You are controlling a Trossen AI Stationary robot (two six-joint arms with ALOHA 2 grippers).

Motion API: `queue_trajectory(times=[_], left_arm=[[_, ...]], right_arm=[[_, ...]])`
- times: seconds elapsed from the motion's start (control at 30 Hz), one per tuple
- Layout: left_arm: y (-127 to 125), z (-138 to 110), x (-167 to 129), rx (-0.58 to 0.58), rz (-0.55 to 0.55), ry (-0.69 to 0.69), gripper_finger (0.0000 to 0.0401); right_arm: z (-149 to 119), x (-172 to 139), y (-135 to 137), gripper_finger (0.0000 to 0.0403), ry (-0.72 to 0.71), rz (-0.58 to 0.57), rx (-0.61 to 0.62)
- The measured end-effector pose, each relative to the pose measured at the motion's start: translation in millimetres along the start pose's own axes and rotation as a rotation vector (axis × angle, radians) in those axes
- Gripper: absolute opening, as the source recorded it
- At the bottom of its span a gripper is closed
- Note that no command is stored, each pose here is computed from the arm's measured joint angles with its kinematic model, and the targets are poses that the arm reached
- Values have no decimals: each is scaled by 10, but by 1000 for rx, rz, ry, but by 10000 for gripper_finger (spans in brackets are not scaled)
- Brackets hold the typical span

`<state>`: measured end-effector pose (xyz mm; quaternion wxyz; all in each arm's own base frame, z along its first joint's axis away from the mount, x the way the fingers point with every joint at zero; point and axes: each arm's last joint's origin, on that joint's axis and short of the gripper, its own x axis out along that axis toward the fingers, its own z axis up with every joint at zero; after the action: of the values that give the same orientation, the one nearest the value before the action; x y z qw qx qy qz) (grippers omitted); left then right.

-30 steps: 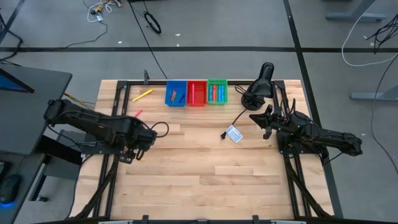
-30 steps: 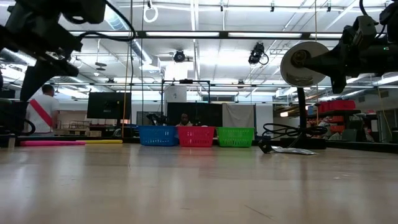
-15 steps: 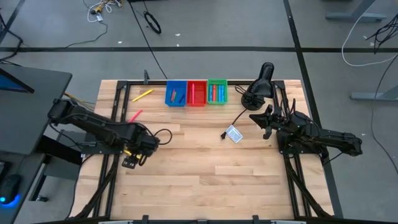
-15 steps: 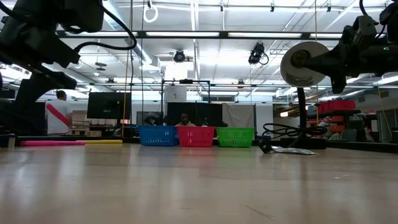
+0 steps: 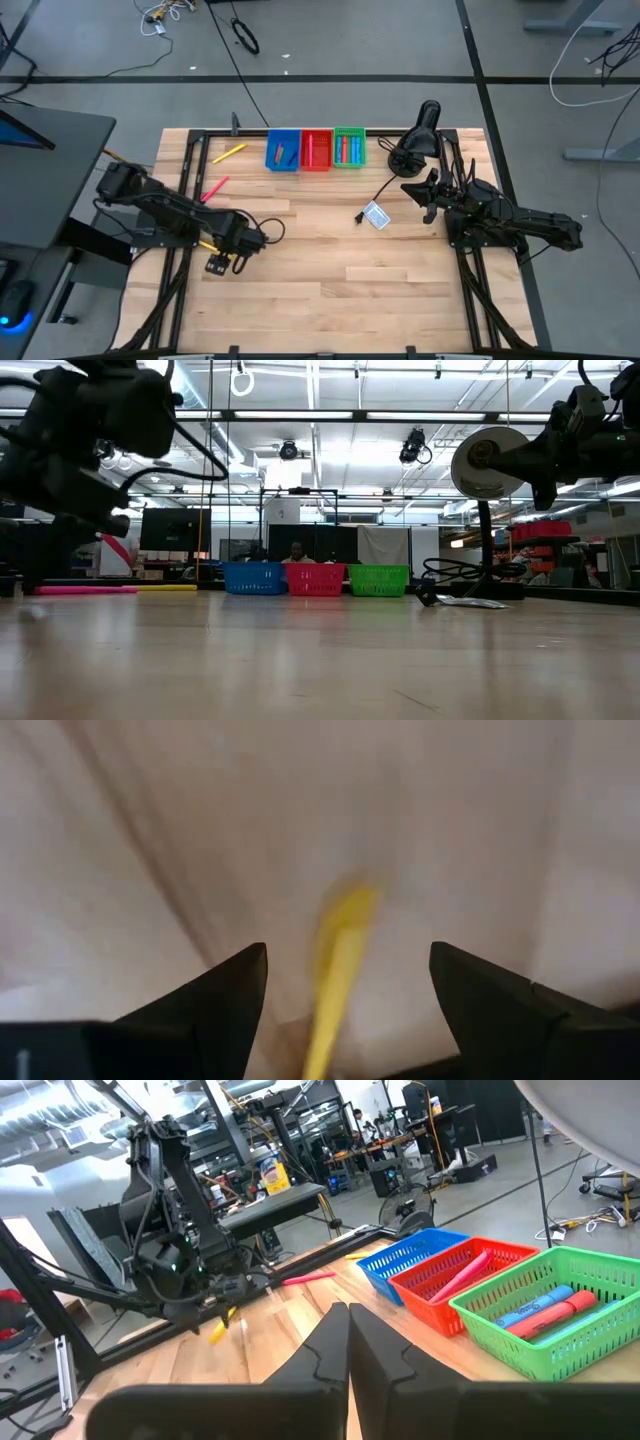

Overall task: Pick & Place Markers
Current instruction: Put the bottom yellow marker into the red bin

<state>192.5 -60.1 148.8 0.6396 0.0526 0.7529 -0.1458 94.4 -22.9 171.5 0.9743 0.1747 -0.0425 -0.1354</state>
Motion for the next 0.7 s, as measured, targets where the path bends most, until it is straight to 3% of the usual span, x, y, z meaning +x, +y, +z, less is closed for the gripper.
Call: queue_trajectory(times=[0.13, 0.47, 0.7], left_arm=[[27, 38, 110, -25, 70, 64, 287], [37, 92, 239, -31, 77, 136, 280], [-39, 89, 259, 12, 114, 141, 197]], right_arm=[[0, 0, 0, 11, 0, 0, 0], [0, 0, 0, 11, 0, 0, 0], [0, 0, 0, 11, 0, 0, 0]])
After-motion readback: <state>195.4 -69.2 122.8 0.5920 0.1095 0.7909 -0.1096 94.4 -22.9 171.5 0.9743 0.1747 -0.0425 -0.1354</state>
